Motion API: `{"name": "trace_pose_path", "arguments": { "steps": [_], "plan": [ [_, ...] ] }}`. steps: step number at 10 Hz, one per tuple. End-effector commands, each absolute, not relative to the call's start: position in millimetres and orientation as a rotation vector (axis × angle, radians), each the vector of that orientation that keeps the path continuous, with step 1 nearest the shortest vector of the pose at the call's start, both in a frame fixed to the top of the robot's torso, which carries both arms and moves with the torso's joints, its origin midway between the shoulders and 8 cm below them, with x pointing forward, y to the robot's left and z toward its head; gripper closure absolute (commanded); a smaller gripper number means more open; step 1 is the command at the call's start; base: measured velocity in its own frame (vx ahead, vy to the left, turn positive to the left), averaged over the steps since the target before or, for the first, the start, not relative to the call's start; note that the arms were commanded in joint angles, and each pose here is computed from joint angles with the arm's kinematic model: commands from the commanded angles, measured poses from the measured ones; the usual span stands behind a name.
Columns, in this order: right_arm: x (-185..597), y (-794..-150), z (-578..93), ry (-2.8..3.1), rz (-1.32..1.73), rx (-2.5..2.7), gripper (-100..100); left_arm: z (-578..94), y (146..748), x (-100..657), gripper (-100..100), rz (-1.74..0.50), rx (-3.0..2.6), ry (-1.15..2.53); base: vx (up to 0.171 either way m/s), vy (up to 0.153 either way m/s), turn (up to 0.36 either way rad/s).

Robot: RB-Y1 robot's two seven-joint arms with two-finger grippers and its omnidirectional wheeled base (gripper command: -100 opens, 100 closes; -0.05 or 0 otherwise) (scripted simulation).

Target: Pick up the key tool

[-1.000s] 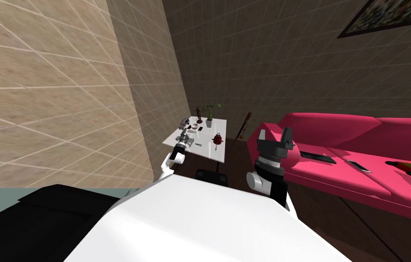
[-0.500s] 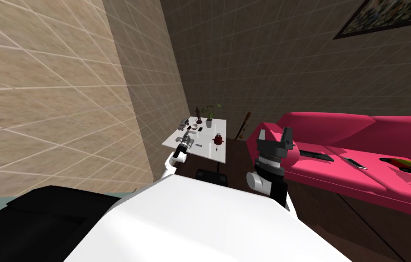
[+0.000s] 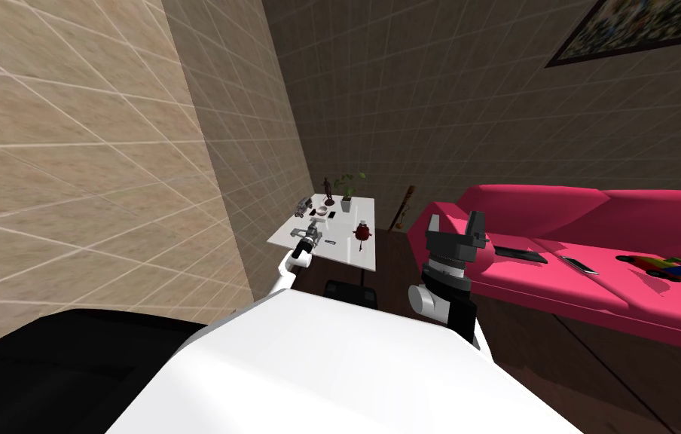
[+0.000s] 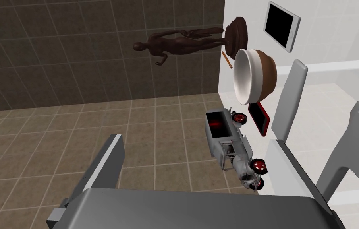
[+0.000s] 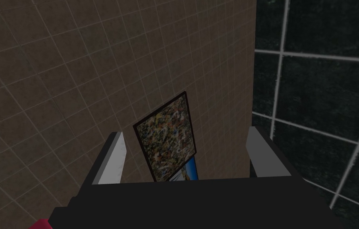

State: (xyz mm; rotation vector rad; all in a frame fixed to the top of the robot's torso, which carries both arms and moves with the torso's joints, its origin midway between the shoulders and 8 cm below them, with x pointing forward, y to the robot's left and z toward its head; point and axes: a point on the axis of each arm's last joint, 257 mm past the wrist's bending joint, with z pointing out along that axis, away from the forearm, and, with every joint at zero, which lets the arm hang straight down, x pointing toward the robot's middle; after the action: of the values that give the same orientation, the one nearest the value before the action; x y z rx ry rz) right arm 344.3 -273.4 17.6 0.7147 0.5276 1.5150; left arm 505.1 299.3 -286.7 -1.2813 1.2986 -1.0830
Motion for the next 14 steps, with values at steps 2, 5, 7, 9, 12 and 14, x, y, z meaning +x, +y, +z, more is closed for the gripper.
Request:
{"name": "trace_pose_path", "arguments": {
  "steps": [2, 5, 7, 9, 12, 14],
  "plan": [
    [344, -273, 18, 0.528, 1.515, 0.715, 0, -315, 294, 512, -100, -1.040, -1.340, 1.360, 0.014, 0.051, -0.045],
    [344, -273, 18, 0.528, 1.515, 0.715, 0, -352, 291, 513, -100, -0.985, -1.411, 1.428, 0.010, 0.049, -0.046],
    [344, -273, 18, 0.528, 1.515, 0.715, 0, -379, 284, 513, -100, -0.945, -1.466, 1.482, 0.017, 0.062, -0.061],
    [344, -273, 18, 0.528, 1.515, 0.715, 0, -393, 279, 512, -100, -0.925, -1.495, 1.510, 0.007, 0.063, -0.045],
    [344, -273, 18, 0.528, 1.515, 0.715, 0, -428, 261, 506, -100, -0.878, -1.575, 1.584, 0.004, 0.040, -0.038],
    [344, -273, 18, 0.528, 1.515, 0.715, 0, -449, 244, 500, -100, -0.857, -1.627, 1.630, 0.017, 0.048, -0.051]
  ]
}}
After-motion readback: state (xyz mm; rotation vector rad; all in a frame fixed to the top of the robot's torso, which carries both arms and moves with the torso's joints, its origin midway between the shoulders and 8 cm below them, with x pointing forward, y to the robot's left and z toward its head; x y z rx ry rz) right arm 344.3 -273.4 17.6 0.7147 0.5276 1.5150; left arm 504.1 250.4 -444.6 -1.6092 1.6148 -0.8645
